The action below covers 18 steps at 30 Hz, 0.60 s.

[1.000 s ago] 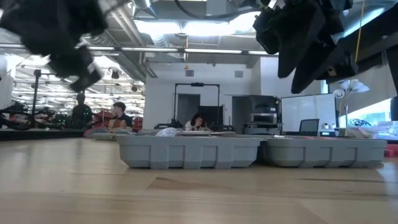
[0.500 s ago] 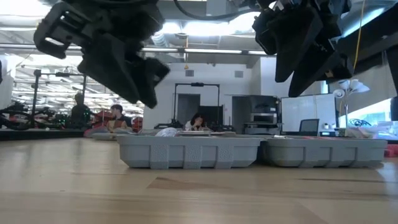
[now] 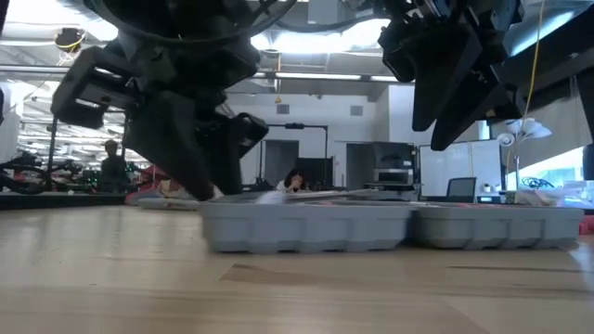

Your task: Prefit tool cases

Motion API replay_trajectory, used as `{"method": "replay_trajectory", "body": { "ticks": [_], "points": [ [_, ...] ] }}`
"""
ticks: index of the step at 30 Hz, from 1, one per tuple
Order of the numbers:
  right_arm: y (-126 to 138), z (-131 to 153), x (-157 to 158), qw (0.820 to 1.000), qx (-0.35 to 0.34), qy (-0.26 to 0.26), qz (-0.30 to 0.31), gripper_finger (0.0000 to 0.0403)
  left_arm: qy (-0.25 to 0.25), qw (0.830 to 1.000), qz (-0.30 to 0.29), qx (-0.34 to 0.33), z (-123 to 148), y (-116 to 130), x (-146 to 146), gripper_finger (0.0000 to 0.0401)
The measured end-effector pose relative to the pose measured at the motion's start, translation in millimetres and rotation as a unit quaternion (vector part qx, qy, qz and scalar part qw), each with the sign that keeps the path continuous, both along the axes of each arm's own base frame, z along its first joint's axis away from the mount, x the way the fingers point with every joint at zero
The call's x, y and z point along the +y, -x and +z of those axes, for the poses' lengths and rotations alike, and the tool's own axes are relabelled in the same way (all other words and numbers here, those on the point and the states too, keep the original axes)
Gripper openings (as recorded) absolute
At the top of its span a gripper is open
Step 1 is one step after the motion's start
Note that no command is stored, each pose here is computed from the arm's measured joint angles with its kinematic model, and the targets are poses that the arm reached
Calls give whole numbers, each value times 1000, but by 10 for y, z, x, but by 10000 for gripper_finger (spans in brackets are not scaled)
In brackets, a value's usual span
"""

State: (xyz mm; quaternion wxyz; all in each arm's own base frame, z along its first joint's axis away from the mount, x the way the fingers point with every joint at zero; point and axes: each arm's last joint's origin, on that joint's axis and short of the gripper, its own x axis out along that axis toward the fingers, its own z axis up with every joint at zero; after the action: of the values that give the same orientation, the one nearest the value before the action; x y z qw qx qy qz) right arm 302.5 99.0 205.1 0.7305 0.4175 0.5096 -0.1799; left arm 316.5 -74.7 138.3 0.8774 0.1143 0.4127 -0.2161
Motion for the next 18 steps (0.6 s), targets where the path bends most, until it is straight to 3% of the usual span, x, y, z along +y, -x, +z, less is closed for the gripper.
{"method": "replay_trajectory", "body": {
  "ticks": [11, 14, 18],
  "points": [
    [7, -4, -6, 1000, 3, 6, -2, 138, 0, 1000, 15, -6, -40, -39, -2, 141],
    [7, -4, -6, 1000, 3, 6, -2, 138, 16, 999, 49, -2, 39, -32, 5, 141],
    [6, -5, -7, 1000, 2, 9, -4, 138, 16, 997, 58, -51, 259, -138, -8, 141]
  ]
}}
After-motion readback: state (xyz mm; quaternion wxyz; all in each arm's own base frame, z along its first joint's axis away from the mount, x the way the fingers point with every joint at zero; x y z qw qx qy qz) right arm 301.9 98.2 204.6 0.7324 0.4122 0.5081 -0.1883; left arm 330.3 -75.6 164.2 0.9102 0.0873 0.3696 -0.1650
